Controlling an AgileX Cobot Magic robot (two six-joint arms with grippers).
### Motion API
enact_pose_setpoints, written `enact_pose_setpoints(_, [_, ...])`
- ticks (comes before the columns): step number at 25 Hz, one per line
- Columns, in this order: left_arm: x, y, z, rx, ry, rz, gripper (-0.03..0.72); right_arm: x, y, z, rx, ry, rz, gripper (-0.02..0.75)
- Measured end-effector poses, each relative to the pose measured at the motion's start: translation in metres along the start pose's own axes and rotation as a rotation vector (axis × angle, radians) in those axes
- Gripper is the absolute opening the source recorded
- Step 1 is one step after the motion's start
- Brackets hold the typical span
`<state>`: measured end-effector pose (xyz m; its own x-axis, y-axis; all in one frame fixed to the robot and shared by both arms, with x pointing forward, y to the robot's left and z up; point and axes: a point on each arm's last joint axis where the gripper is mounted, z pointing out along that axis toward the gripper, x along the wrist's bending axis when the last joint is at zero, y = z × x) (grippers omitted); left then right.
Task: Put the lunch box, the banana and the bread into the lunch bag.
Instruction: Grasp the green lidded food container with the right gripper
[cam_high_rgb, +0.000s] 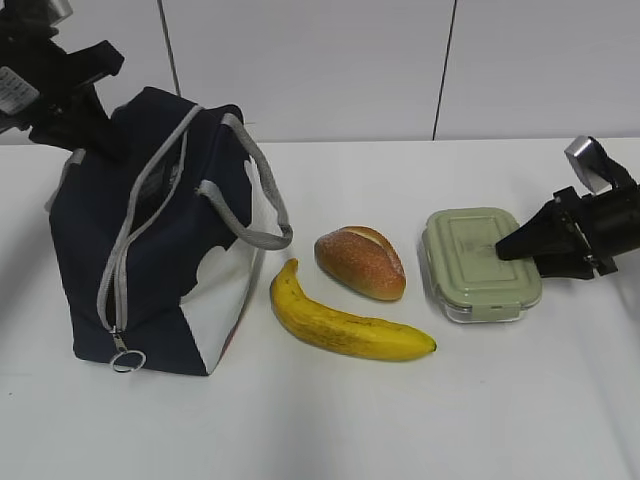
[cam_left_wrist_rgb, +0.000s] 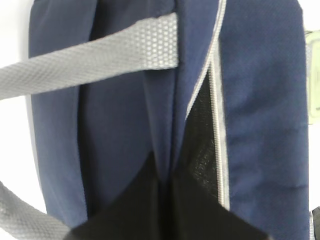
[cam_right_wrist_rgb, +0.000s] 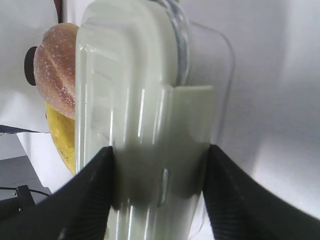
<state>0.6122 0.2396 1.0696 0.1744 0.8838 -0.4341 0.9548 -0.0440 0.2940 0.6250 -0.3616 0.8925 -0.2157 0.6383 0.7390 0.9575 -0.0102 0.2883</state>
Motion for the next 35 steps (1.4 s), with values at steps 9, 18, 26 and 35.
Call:
enact_pose_setpoints(9, [0.000,0.000,0.000,0.000,0.000,0.000,-0.003,0.000,0.001,0.000,-0.009,0.005,0.004,0.386])
enact_pose_setpoints(18, [0.000,0.000,0.000,0.000,0.000,0.000,-0.003,0.001,0.006,-0.002,-0.030,0.001,-0.004,0.385])
enact_pose_setpoints(26, [0.000,0.000,0.000,0.000,0.000,0.000,-0.003,0.001,0.015,-0.006,-0.058,-0.025,0.000,0.384])
enact_pose_setpoints(35, [0.000,0.000,0.000,0.000,0.000,0.000,-0.003,0.034,0.031,-0.030,-0.121,-0.071,-0.010,0.384])
